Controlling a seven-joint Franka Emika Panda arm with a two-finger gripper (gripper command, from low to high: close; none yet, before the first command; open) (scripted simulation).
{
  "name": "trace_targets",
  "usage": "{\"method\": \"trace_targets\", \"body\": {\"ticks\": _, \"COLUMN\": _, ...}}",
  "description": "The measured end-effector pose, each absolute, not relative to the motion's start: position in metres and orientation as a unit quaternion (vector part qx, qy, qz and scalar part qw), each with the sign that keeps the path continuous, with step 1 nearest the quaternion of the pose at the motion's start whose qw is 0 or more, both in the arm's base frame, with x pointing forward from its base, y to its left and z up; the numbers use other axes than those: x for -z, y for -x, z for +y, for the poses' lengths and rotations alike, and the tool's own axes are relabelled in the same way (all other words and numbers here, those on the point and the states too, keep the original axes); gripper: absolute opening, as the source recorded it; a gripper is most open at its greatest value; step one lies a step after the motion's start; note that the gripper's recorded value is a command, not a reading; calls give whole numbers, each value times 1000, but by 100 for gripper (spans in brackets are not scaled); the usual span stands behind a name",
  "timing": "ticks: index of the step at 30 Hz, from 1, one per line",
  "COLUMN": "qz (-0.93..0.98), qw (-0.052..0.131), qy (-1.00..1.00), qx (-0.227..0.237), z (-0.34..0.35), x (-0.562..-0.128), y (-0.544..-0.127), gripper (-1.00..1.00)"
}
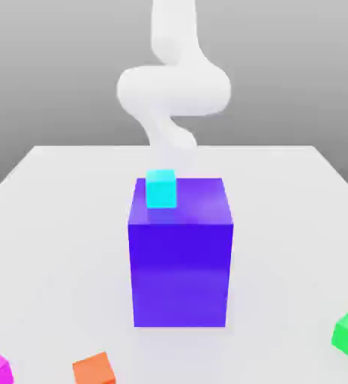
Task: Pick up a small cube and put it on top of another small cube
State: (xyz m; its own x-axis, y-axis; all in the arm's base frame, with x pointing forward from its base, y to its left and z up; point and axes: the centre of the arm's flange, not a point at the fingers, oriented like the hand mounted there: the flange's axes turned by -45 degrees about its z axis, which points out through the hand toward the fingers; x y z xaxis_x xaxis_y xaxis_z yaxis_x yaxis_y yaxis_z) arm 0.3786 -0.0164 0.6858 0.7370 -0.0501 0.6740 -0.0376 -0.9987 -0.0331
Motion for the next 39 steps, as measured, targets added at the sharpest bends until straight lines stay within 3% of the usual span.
{"method": "trace_targets", "body": {"ticks": 8, "qz": 84, "qw": 22, "qy": 959, "qx": 271, "z": -78, "x": -587, "y": -466, "gripper": 0}}
{"method": "trace_targets", "body": {"ticks": 16, "qz": 151, "qw": 25, "qy": 971, "qx": 182, "z": -146, "x": -466, "y": -517, "gripper": 0}}
{"method": "trace_targets", "body": {"ticks": 24, "qz": 219, "qw": 18, "qy": 971, "qx": 92, "z": -217, "x": -331, "y": -527, "gripper": 0}}
{"method": "trace_targets", "body": {"ticks": 31, "qz": 274, "qw": 3, "qy": 962, "qx": 12, "z": -273, "x": -210, "y": -502, "gripper": 0}}
{"method": "trace_targets", "body": {"ticks": 35, "qz": 281, "qw": 0, "qy": 960, "qx": 1, "z": -280, "x": -146, "y": -497, "gripper": 0}}
{"method": "trace_targets", "body": {"ticks": 36, "qz": 281, "qw": 0, "qy": 960, "qx": 0, "z": -280, "x": -134, "y": -496, "gripper": -100}}
{"method": "trace_targets", "body": {"ticks": 39, "qz": 281, "qw": 0, "qy": 960, "qx": 0, "z": -280, "x": -134, "y": -496, "gripper": -100}}
